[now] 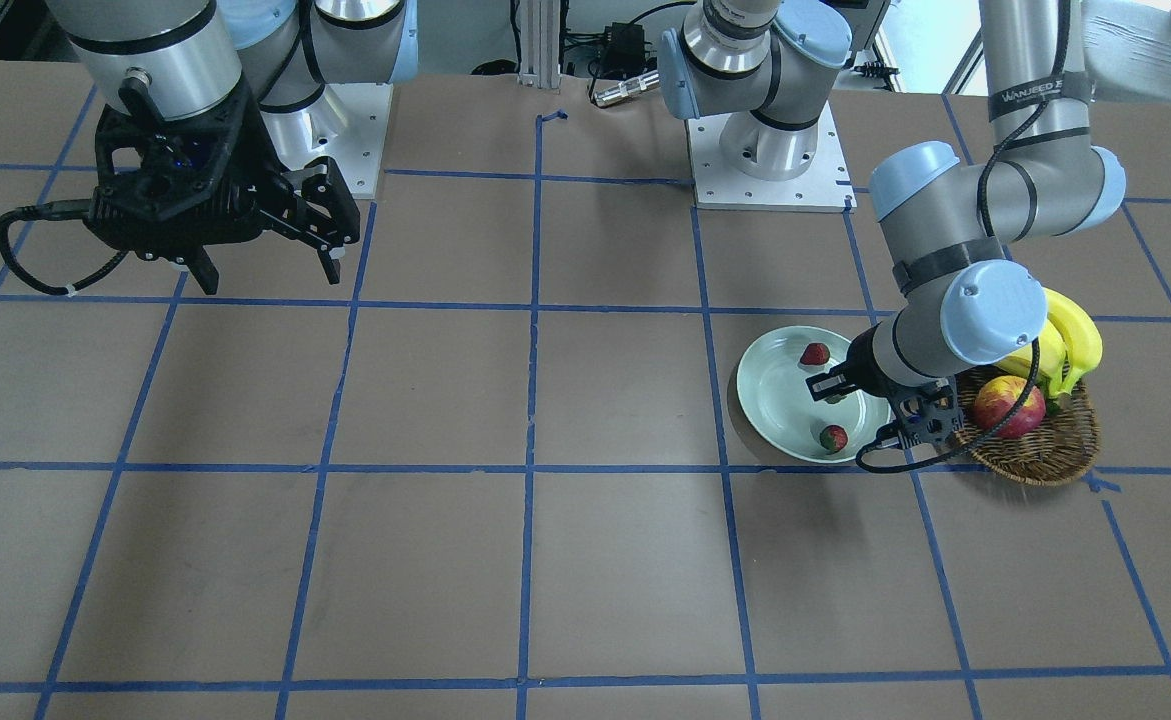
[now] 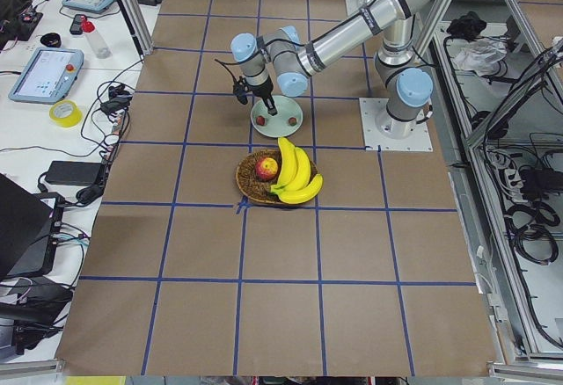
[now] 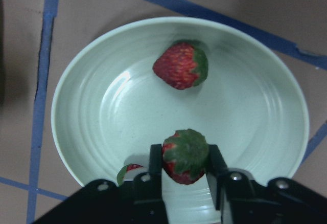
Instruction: Collect all strawberries into plate
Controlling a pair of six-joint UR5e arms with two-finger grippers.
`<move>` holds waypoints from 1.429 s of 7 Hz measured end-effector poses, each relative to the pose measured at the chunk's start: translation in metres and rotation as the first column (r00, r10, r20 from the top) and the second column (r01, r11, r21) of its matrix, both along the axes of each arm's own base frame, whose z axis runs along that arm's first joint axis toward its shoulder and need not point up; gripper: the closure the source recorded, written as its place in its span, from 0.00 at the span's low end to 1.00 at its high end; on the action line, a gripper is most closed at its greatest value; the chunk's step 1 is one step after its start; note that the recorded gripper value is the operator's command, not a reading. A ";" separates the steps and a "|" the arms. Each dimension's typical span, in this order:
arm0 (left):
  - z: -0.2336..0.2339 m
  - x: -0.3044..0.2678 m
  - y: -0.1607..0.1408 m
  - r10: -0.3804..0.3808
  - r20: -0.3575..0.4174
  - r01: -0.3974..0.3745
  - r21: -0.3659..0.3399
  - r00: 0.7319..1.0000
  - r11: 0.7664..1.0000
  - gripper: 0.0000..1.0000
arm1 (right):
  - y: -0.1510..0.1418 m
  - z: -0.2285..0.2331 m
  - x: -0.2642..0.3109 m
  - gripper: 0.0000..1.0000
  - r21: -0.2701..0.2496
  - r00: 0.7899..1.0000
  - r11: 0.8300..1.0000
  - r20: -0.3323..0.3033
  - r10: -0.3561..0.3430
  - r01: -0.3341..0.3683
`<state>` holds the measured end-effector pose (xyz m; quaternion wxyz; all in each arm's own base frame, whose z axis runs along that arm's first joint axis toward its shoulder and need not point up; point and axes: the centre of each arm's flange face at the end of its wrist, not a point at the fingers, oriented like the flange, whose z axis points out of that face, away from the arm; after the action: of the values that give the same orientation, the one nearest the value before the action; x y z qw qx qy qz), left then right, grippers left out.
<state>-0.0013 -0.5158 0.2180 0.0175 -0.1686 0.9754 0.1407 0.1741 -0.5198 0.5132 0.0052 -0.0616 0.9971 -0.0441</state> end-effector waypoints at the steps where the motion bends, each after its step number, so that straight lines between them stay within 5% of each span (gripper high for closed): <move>1: 0.000 0.002 0.001 -0.009 0.002 0.009 0.003 1.000 1.000 0.00 | 0.000 0.000 0.000 0.00 0.000 1.000 1.000 0.000 0.000 0.000; 3: 0.021 0.000 -0.004 -0.013 0.011 0.014 -0.040 1.000 0.999 0.00 | 0.000 0.000 0.000 0.00 0.000 1.000 1.000 0.000 0.000 0.000; 6: 0.143 -0.033 -0.021 -0.067 0.012 0.068 -0.181 0.998 0.981 0.00 | 0.000 0.000 0.000 0.00 -0.001 1.000 1.000 0.000 0.000 0.000; 10: 0.268 -0.084 0.024 -0.133 -0.062 0.109 -0.293 0.989 0.950 0.00 | 0.000 0.000 0.000 0.00 0.000 1.000 1.000 0.000 0.000 0.000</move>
<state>-0.0856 -0.4915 0.4856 -0.0382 -0.1032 0.9939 0.0021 0.1741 -0.5201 0.5129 0.0053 -0.0615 0.9971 -0.0441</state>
